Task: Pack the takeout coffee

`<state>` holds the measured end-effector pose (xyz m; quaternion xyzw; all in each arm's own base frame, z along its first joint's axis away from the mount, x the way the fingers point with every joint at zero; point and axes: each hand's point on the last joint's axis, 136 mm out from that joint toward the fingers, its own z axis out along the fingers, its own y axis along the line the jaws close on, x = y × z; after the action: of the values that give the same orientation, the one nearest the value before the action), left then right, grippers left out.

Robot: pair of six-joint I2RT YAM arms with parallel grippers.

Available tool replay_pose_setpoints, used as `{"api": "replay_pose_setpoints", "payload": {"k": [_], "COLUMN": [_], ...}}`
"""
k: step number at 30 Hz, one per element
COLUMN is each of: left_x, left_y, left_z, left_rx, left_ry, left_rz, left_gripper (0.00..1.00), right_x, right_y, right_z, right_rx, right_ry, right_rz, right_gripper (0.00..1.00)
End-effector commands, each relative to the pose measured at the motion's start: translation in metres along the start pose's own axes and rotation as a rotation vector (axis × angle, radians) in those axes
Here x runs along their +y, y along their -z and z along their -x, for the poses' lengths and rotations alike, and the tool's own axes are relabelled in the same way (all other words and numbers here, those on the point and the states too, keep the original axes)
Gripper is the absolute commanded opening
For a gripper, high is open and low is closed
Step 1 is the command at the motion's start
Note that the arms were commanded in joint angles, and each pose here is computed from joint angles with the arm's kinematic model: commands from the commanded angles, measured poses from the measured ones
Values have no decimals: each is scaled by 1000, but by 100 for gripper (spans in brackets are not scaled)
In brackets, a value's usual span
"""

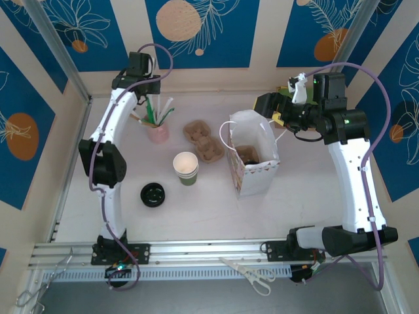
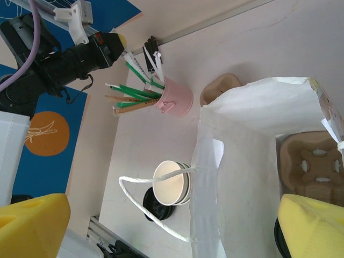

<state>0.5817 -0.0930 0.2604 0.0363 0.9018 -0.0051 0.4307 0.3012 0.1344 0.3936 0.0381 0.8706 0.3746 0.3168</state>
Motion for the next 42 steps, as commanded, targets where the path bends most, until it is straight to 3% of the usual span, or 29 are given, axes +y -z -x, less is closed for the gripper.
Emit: {"api": "replay_pose_setpoints", "payload": {"k": [1, 12, 30, 37, 42], "left_x": [5, 8, 0, -43, -97], "left_y": [28, 69, 182, 236, 272], "left_z": [32, 64, 110, 111, 103], "left_rx": [-127, -261, -494, -521, -530], "left_ry": [51, 74, 155, 185, 102], "left_rz": [-8, -20, -128, -301, -381], "left_gripper": [0, 0, 0, 0, 0], "right_x": [8, 11, 7, -3, -11], "right_y": [8, 9, 11, 14, 21], "right_z": [-5, -7, -22, -30, -36], "right_rx": [-3, -4, 10, 8, -9], "right_ry": [1, -1, 11, -13, -16], "right_rz": [34, 46, 57, 43, 29], "right_gripper": [99, 99, 99, 99, 99]}}
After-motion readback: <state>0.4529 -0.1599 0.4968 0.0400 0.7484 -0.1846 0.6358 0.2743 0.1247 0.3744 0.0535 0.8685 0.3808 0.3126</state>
